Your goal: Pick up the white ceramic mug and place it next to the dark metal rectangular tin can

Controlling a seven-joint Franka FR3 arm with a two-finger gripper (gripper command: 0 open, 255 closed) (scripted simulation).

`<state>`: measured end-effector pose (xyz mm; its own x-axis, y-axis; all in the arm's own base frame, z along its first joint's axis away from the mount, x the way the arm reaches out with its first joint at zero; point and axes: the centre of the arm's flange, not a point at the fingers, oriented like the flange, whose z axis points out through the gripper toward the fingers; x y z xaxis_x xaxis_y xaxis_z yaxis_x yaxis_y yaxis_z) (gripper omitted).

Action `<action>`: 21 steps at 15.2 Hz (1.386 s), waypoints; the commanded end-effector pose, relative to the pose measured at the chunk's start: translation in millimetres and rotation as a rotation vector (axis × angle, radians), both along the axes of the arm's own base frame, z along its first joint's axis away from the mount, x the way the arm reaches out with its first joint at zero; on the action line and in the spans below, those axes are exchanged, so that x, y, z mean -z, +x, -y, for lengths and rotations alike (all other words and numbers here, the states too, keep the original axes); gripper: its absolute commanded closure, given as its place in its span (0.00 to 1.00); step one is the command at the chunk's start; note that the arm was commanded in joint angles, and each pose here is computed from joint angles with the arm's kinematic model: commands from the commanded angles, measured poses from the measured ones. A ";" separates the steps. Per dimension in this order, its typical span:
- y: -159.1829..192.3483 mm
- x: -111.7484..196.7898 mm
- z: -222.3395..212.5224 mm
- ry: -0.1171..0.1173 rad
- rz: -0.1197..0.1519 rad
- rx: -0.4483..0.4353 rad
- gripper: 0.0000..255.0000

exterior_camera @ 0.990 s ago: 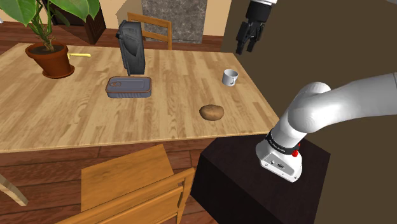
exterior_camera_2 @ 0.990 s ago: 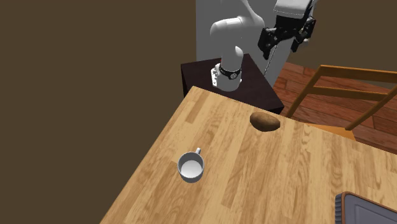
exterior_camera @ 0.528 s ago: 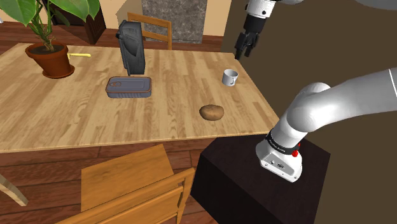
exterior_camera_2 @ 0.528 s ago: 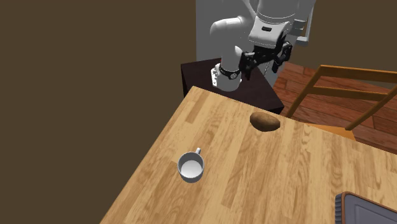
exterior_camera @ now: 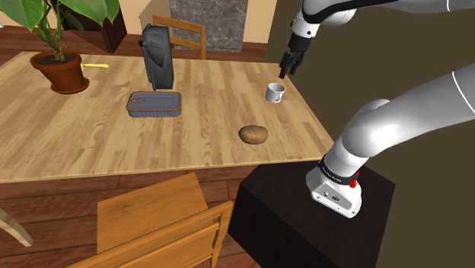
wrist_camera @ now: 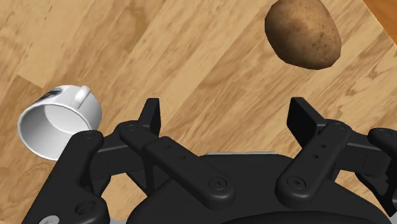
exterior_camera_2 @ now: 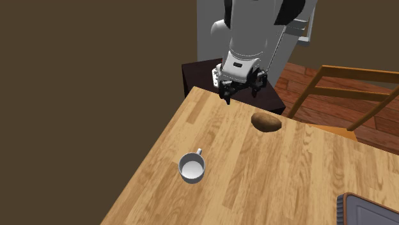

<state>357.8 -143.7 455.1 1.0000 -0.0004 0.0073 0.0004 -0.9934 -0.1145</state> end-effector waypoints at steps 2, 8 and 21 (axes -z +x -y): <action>12.1 21.6 30.7 -0.008 0.012 -0.004 0.00; 36.2 66.6 87.8 -0.022 0.031 -0.010 0.00; 92.6 159.5 213.2 -0.052 0.074 -0.024 0.00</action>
